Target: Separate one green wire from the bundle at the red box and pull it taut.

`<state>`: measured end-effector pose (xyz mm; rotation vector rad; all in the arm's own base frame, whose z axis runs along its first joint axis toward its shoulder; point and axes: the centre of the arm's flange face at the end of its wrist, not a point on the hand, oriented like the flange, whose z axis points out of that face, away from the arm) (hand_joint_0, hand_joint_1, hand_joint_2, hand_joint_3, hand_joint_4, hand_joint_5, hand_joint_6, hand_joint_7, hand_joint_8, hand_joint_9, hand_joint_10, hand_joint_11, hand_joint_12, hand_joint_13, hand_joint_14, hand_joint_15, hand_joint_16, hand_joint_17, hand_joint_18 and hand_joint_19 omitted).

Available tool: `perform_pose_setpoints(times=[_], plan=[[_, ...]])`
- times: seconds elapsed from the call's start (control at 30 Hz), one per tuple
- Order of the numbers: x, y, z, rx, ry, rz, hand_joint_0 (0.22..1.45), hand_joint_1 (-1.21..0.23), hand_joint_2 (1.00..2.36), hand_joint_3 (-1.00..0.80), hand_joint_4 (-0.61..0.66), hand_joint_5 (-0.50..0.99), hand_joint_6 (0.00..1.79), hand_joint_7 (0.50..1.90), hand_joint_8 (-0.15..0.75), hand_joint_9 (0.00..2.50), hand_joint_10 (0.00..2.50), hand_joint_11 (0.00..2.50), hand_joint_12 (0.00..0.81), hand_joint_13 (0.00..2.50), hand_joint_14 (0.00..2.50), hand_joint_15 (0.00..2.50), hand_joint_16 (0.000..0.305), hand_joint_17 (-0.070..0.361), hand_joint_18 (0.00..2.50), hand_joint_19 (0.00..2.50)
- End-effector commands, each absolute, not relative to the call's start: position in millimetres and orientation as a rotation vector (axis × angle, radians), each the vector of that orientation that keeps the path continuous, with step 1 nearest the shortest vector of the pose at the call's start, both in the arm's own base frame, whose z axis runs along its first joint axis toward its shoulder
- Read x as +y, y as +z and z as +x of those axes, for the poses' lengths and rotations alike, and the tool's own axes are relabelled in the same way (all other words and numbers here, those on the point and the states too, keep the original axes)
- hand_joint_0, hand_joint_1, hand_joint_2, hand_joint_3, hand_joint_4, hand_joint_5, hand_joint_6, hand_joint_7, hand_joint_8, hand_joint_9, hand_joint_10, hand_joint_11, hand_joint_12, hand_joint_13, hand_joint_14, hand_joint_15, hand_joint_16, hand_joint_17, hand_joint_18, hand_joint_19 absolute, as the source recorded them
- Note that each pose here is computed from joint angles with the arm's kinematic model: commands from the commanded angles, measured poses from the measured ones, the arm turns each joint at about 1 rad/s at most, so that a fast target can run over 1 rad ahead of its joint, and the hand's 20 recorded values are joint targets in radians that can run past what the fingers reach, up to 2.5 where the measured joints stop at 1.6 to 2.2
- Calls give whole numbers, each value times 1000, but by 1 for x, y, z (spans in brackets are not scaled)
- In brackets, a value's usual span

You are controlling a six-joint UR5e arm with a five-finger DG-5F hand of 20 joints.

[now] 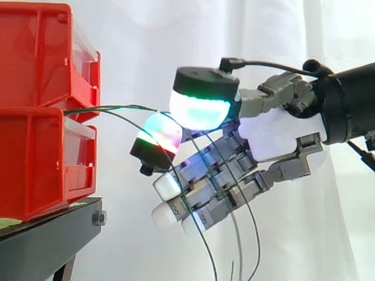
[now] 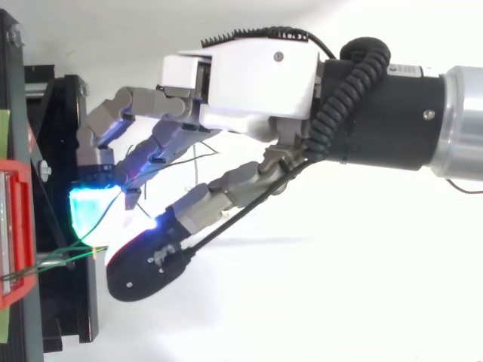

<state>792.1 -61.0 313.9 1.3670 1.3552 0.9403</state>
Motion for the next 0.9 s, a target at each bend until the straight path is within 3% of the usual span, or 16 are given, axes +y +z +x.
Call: perform_pose_setpoints(times=[0.0, 0.2, 0.33, 0.53, 0.87], plan=[[-62, 315, 791, 1359, 936, 1369, 535, -764, 1000, -500, 87, -186, 890, 915, 238, 816, 17, 447, 314, 622, 11, 272, 47, 105, 523, 256], [-62, 314, 791, 1359, 936, 1369, 512, -597, 1000, -500, 98, -181, 873, 939, 249, 833, 17, 449, 322, 630, 10, 266, 49, 110, 528, 277], [-62, 315, 791, 1358, 935, 1369, 536, -605, 1000, -500, 88, -181, 869, 961, 246, 831, 16, 456, 316, 623, 11, 279, 48, 107, 515, 283], [-63, 314, 791, 1358, 930, 1372, 584, -690, 1013, -347, 67, -181, 889, 994, 242, 828, 18, 458, 309, 617, 11, 273, 46, 103, 502, 284], [-67, 314, 788, 1364, 917, 1383, 577, -714, 1026, -144, -69, -165, 919, 1041, 231, 842, 16, 462, 308, 616, 11, 278, 46, 103, 505, 282]])
